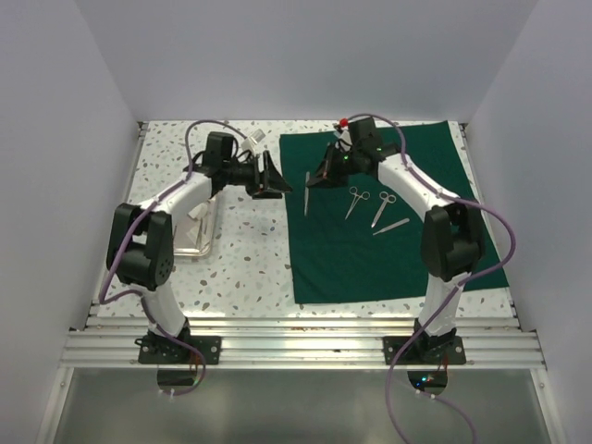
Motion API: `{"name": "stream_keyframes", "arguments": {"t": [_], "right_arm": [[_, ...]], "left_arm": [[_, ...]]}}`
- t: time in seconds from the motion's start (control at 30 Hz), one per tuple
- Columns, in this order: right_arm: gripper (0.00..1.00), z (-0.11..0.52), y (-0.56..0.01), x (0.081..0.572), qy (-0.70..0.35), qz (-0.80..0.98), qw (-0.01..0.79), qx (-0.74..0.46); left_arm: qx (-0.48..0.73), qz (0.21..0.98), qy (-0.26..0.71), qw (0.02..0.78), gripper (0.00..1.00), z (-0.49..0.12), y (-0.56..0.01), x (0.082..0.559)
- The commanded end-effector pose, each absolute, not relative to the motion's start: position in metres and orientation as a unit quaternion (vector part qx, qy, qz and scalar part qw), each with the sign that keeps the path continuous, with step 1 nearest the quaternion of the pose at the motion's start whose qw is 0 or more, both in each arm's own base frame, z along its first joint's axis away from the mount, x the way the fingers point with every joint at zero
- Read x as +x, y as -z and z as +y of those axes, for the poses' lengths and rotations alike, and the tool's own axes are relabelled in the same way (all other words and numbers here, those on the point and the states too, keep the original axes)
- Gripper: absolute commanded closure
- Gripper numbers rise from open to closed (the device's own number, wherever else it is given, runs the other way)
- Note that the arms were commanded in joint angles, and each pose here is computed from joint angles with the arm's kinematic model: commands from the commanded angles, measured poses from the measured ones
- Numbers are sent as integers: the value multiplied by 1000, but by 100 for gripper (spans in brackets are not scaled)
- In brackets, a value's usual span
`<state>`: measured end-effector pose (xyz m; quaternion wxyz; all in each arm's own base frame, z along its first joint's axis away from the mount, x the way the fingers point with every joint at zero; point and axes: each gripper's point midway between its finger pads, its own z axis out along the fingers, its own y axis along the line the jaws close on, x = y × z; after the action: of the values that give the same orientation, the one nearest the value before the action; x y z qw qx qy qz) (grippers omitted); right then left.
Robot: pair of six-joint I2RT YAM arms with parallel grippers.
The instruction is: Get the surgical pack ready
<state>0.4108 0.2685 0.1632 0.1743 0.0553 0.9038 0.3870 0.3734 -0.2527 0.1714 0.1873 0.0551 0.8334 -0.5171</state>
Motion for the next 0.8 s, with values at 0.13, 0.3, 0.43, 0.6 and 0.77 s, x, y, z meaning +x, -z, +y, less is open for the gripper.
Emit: {"name": "stream_keyframes", "arguments": {"t": [0.13,0.3,0.43,0.6,0.77], "right_arm": [[100,307,-203,381,-458,873,168,22],[100,309,-211,378,-469,866,172,20],[100,309,-213,379,-466,867,172,24],[61,270,-178,390,-368,913,163,67],[55,217,-140,393,-233,957,148,91]], "left_arm": [[86,818,540,180,34,-287,-179,373],[89,820,544,157,51,-296,-169,365],[87,822,542,151,97,-297,-167,365],[73,870,460,162,100,-262,-145,372],[26,937,309,161,100,-180,-114,369]]}}
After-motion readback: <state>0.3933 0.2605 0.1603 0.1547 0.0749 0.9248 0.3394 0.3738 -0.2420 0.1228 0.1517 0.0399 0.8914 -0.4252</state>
